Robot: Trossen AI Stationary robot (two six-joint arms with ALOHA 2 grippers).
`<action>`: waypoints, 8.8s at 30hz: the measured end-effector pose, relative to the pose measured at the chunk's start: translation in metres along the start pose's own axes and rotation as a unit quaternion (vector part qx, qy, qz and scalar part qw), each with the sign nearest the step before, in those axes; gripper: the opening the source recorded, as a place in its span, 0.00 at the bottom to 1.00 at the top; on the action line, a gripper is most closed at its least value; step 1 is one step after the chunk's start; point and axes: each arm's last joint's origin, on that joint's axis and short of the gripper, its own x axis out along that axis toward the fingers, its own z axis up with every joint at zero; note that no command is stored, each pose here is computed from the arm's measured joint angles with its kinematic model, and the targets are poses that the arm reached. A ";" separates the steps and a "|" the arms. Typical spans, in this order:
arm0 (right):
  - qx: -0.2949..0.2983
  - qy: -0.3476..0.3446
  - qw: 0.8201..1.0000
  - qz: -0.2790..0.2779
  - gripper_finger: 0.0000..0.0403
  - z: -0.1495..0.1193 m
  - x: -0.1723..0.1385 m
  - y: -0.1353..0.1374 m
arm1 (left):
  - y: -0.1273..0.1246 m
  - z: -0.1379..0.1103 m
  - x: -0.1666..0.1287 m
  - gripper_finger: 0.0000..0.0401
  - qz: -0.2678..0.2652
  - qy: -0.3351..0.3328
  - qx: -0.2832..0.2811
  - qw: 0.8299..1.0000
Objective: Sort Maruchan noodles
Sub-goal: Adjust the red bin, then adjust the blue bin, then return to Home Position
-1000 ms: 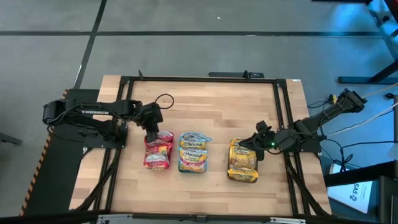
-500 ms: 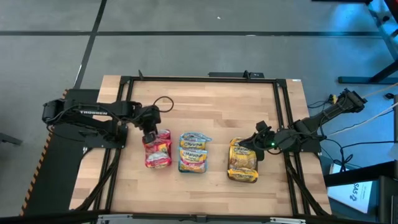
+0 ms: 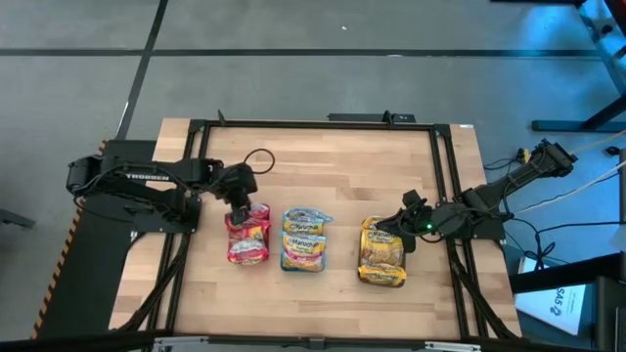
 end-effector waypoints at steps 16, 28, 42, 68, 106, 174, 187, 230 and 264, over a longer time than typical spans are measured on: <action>-0.008 0.002 1.000 -0.004 0.10 -0.001 0.000 -0.001 | -0.009 0.006 -0.001 0.01 -0.047 -0.031 0.012 0.998; -0.008 0.002 1.000 -0.004 0.10 0.000 0.000 -0.001 | -0.005 0.005 -0.001 0.01 0.010 -0.032 0.010 0.999; -0.007 -0.002 1.000 -0.005 0.10 0.000 0.000 -0.001 | -0.022 0.050 -0.057 0.01 -0.042 -0.134 0.037 0.989; -0.003 0.076 0.996 0.038 0.10 -0.005 0.000 0.001 | -0.101 0.091 -0.016 0.01 -0.077 -0.016 0.088 0.993; -0.014 0.158 0.985 0.063 0.10 -0.011 -0.002 0.000 | -0.129 0.092 0.040 0.01 -0.056 0.088 0.088 0.991; -0.120 0.035 0.991 0.052 0.10 -0.001 0.000 0.005 | -0.043 -0.046 -0.090 0.01 -0.115 -0.229 0.128 0.958; -0.324 -0.036 0.927 0.186 0.10 0.013 -0.010 0.024 | -0.037 -0.050 -0.097 0.01 -0.102 -0.259 0.122 0.953; -0.383 -0.139 0.883 0.231 0.10 -0.017 -0.030 -0.120 | -0.037 -0.050 -0.097 0.01 -0.102 -0.258 0.123 0.953; -0.380 -0.146 0.900 0.153 0.10 -0.017 -0.027 -0.126 | -0.037 -0.050 -0.097 0.01 -0.102 -0.258 0.123 0.953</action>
